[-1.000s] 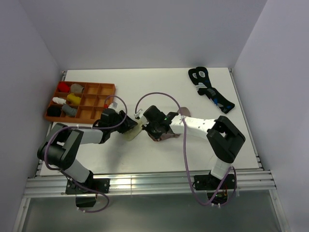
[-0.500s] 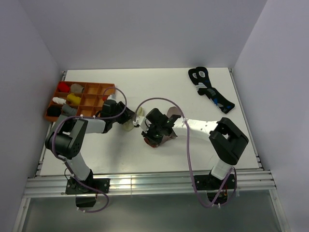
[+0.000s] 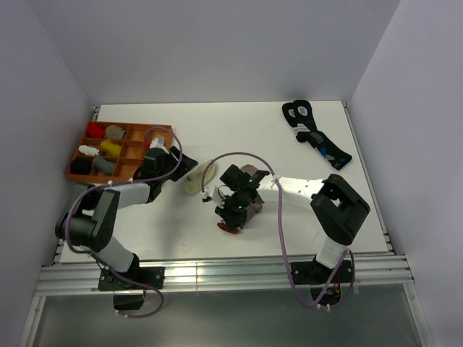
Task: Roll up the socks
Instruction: Move the sock to the center of the board, then adjust the sock at the center of the board.
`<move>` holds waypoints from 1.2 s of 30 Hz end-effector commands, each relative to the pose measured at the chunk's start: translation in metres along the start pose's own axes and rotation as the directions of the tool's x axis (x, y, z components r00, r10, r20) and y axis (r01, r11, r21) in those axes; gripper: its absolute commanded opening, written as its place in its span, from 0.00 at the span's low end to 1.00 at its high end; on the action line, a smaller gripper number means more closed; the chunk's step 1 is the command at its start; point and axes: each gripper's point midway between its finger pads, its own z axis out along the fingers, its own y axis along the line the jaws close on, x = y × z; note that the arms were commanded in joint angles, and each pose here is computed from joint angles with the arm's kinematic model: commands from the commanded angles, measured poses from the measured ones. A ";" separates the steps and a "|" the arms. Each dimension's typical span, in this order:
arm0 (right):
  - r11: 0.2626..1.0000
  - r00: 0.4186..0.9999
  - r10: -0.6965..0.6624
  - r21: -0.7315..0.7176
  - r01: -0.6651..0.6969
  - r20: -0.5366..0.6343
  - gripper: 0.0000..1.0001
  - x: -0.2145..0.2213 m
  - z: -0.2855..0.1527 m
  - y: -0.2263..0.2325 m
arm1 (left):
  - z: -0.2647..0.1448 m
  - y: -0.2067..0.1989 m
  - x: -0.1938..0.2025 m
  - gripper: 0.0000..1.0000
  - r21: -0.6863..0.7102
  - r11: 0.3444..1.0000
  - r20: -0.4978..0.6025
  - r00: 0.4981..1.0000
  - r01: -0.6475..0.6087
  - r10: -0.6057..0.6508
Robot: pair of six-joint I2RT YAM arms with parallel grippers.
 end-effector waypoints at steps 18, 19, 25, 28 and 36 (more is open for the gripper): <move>0.869 0.955 0.257 -0.397 -0.296 -0.150 0.00 0.014 -0.008 -0.003 | -0.126 -0.056 0.041 0.49 0.264 0.902 0.378 0.897 -0.341 0.229; 0.860 0.954 0.257 -0.414 -0.298 -0.153 0.00 0.014 -0.010 -0.002 | -0.129 -0.058 0.056 0.49 0.302 0.878 0.356 0.898 -0.372 0.258; 0.774 0.950 0.261 -0.551 -0.312 -0.172 0.00 0.015 -0.022 0.012 | -0.136 -0.087 0.106 0.48 0.496 0.719 0.275 0.873 -0.487 0.402; 0.752 0.956 0.238 -0.591 -0.292 -0.169 0.00 0.014 -0.027 0.017 | -0.127 -0.088 0.129 0.47 0.527 0.679 0.209 0.853 -0.511 0.479; 0.739 0.958 0.234 -0.609 -0.287 -0.167 0.00 0.013 -0.030 0.020 | -0.123 -0.102 0.177 0.47 0.655 0.560 0.108 0.796 -0.507 0.595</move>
